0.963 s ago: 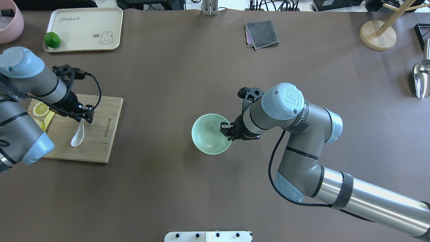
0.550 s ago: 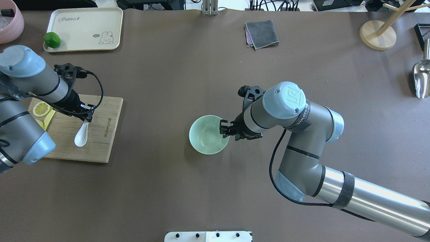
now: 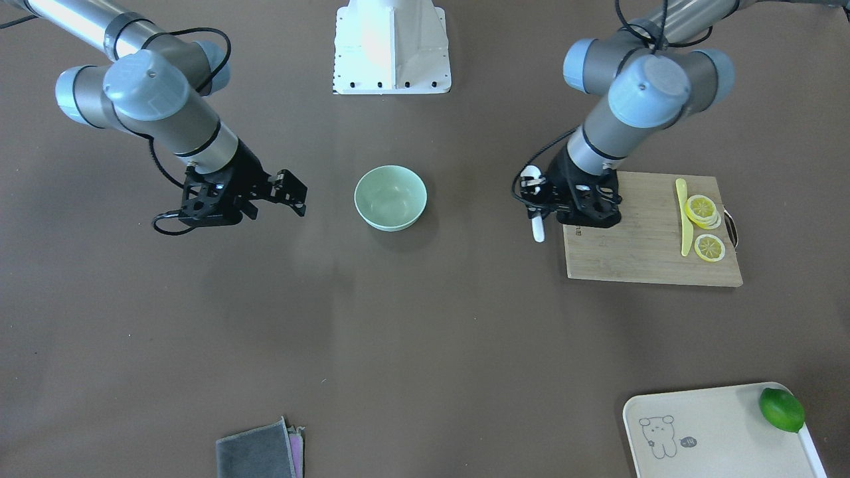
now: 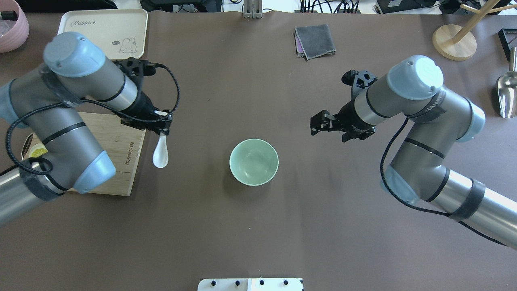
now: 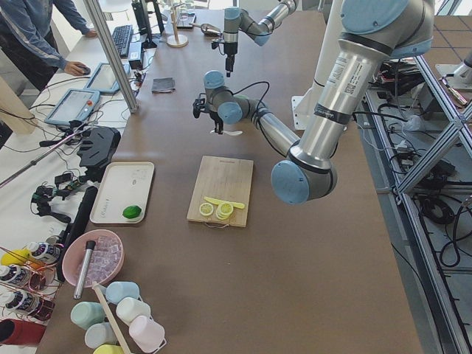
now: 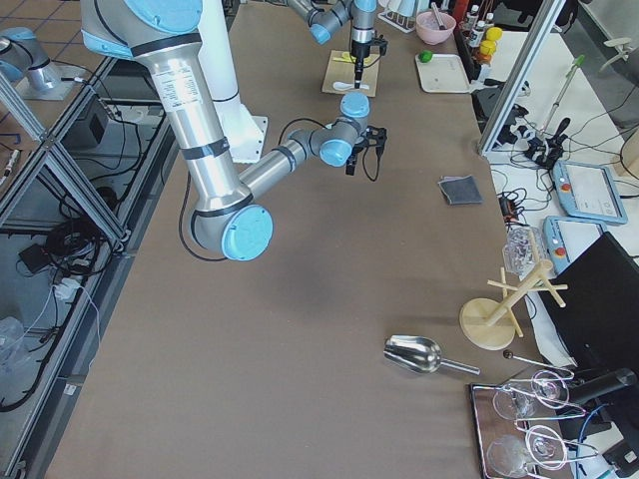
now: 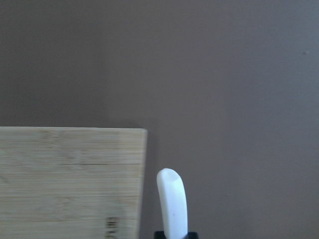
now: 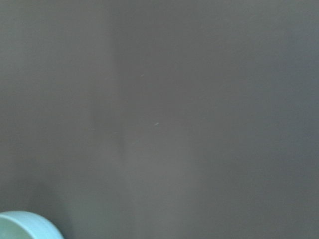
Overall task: Place spoon in bowl
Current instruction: 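Carry the spoon over the bowl with left gripper while right gripper withdraws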
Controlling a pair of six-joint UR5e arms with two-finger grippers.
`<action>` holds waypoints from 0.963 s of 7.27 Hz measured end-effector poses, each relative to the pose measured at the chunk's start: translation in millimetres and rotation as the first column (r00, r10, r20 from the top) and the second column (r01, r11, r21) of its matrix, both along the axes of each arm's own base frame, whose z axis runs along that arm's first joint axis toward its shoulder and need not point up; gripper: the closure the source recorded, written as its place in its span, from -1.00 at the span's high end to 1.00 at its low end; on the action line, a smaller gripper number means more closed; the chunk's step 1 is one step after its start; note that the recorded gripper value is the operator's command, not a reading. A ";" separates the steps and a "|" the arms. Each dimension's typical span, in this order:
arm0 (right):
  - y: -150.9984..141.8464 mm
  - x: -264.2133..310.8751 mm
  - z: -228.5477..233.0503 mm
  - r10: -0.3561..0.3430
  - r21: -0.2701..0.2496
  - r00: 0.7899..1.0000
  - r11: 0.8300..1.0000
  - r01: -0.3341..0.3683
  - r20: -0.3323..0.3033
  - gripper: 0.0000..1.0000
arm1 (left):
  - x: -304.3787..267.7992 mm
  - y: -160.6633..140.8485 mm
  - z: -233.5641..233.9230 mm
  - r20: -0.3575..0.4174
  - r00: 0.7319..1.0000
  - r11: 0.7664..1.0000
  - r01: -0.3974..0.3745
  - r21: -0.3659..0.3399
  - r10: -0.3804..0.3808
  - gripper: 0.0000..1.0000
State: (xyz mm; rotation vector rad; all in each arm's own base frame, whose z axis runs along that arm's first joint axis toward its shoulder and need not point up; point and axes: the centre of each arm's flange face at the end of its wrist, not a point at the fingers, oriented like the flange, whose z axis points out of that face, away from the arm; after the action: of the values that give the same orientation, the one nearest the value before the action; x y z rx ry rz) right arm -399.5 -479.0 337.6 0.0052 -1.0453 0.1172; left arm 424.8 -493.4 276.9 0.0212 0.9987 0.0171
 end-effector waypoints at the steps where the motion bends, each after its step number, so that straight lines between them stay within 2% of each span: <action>1: -10.7 31.8 27.6 -0.015 0.023 1.000 1.000 0.015 -0.024 1.00 | 31.8 8.2 -42.9 -0.033 0.999 1.000 0.016 -0.014 -0.017 -1.00; 3: -22.3 67.5 65.6 -0.029 0.062 0.997 0.998 0.033 -0.069 1.00 | 78.1 13.7 -98.1 -0.068 0.997 0.999 0.029 -0.038 -0.031 -1.00; 4: -25.2 73.1 74.0 -0.029 0.066 0.996 0.997 0.034 -0.080 1.00 | 99.2 12.9 -119.6 -0.076 0.996 0.998 0.036 -0.054 -0.040 0.80; 5: -26.9 75.6 78.5 -0.029 0.065 0.996 0.997 0.034 -0.085 1.00 | 120.9 18.4 -135.6 -0.077 0.996 0.998 0.050 -0.049 -0.054 0.96; 7: -33.4 86.9 88.3 -0.017 0.053 0.996 0.998 0.022 -0.093 1.00 | 137.9 26.8 -131.9 -0.060 0.995 0.997 0.074 0.004 -0.073 0.96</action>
State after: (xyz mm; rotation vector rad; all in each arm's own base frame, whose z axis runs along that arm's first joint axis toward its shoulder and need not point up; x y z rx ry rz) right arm -312.6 -512.4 425.9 0.0493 -0.9558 0.0707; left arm 562.7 -466.6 145.0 0.0645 1.0573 -0.0481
